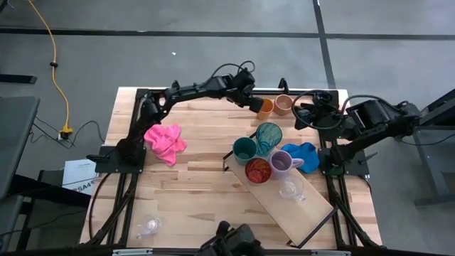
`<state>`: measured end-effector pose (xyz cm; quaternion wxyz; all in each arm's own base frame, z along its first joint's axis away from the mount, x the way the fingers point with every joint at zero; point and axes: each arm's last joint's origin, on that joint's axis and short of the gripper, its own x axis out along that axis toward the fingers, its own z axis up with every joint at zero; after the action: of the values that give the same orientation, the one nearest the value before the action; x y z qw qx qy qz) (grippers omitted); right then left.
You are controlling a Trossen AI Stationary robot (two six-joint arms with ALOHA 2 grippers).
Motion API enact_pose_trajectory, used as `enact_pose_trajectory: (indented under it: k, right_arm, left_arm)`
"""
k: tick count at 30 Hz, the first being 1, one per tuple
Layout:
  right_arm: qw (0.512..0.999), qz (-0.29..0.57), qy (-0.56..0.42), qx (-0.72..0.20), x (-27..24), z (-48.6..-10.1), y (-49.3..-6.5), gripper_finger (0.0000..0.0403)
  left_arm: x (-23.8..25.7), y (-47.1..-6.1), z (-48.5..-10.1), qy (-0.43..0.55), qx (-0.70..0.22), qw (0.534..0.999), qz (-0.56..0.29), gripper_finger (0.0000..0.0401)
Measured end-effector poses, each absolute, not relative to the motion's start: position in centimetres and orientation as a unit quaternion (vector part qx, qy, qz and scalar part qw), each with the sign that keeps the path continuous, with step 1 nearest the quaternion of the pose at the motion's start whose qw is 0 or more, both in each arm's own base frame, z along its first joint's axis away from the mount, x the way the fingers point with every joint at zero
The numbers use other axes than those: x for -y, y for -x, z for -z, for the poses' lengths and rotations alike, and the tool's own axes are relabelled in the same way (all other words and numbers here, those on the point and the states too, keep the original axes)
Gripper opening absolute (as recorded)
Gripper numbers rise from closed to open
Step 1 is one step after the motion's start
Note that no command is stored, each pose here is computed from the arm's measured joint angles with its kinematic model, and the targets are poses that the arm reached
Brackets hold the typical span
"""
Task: Stack small to large cups/mugs on shelf
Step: Put the orange cup on the shelf
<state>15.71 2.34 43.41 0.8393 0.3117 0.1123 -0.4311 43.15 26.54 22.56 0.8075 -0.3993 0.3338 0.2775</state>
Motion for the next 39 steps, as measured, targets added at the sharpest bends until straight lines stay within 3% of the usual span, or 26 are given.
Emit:
enact_pose_trajectory:
  k: [10,24,27,33,39]
  right_arm:
    - [0.839,0.433,-0.319,-0.085,-2.4,-43.7,-16.0,0.0202]
    - [0.835,0.438,-0.322,-0.081,-2.1,-43.8,-16.0,0.0202]
    - [0.825,0.455,-0.327,-0.073,-1.4,-43.8,-16.1,0.0202]
    - [0.8,0.508,-0.309,-0.075,0.7,-43.5,-16.6,0.0202]
    - [0.776,0.549,-0.294,-0.096,2.6,-43.0,-16.9,0.0202]
  left_arm:
    - [-27.1,-43.6,-19.8,0.392,-0.347,0.792,-0.313,0.0234]
    - [-27.5,-42.8,-21.1,0.367,-0.354,0.803,-0.309,0.0234]
    - [-28.0,-41.2,-23.2,0.344,-0.359,0.809,-0.312,0.0234]
    - [-28.7,-36.1,-32.2,0.296,-0.294,0.853,-0.314,0.0234]
    - [-24.1,-31.6,-42.6,0.236,-0.179,0.926,-0.232,0.0234]
